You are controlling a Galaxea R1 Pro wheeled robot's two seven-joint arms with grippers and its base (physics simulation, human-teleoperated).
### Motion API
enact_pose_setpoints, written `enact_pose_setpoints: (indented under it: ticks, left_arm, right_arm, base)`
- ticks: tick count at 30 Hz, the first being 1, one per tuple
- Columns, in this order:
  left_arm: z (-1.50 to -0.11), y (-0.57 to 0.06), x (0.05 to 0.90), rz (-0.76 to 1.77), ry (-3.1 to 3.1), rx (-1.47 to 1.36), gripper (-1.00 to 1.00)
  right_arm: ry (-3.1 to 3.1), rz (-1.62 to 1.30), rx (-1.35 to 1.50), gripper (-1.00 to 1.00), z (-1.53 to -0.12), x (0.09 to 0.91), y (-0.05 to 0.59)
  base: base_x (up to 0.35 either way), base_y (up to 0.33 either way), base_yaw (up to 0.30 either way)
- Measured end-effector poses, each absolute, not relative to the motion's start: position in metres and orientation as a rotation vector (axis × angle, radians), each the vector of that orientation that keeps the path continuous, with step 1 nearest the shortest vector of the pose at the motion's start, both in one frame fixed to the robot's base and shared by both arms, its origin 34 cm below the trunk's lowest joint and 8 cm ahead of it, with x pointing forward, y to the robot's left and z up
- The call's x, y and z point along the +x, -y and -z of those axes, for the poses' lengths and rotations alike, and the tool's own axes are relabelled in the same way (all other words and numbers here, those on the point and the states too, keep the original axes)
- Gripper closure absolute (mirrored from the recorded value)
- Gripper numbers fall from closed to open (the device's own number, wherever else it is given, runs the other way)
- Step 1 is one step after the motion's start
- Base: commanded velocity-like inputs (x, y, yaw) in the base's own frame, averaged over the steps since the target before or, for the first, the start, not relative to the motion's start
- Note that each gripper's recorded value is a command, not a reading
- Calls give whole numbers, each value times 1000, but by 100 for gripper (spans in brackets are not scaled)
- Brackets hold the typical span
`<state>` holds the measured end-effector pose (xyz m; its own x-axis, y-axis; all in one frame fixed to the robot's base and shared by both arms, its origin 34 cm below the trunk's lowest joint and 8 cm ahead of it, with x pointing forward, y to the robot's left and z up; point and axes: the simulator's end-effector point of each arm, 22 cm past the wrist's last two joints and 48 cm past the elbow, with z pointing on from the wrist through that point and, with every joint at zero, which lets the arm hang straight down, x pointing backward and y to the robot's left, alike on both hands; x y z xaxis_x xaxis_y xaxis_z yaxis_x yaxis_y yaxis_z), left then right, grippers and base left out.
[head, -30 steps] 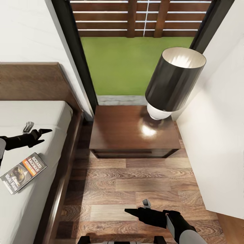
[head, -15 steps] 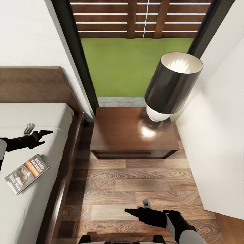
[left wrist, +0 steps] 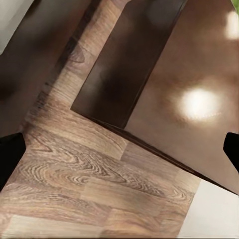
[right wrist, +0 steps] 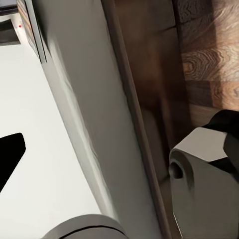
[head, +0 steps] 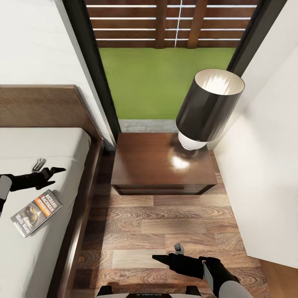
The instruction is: In the bedroom, move the book from the bed onto either nightstand, and place the two sandals side by side next to the bed.
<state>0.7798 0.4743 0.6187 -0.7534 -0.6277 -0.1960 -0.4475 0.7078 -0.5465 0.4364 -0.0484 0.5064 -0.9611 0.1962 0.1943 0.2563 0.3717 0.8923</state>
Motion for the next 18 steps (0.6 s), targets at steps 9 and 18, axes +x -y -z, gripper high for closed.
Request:
enact_pose_setpoints:
  ticks: [9,18]
  left_arm:
    - [-635,-452,775,849,-2492,-804,-100]
    - [-636,-449,775,872,-2483,-799,-100]
  right_arm:
    - [2556,1678,-422,-100,-516,437,48]
    - [2556,1679,-422,-100,-516,437,48]
  base:
    - [0,0,0]
    - [0,0,0]
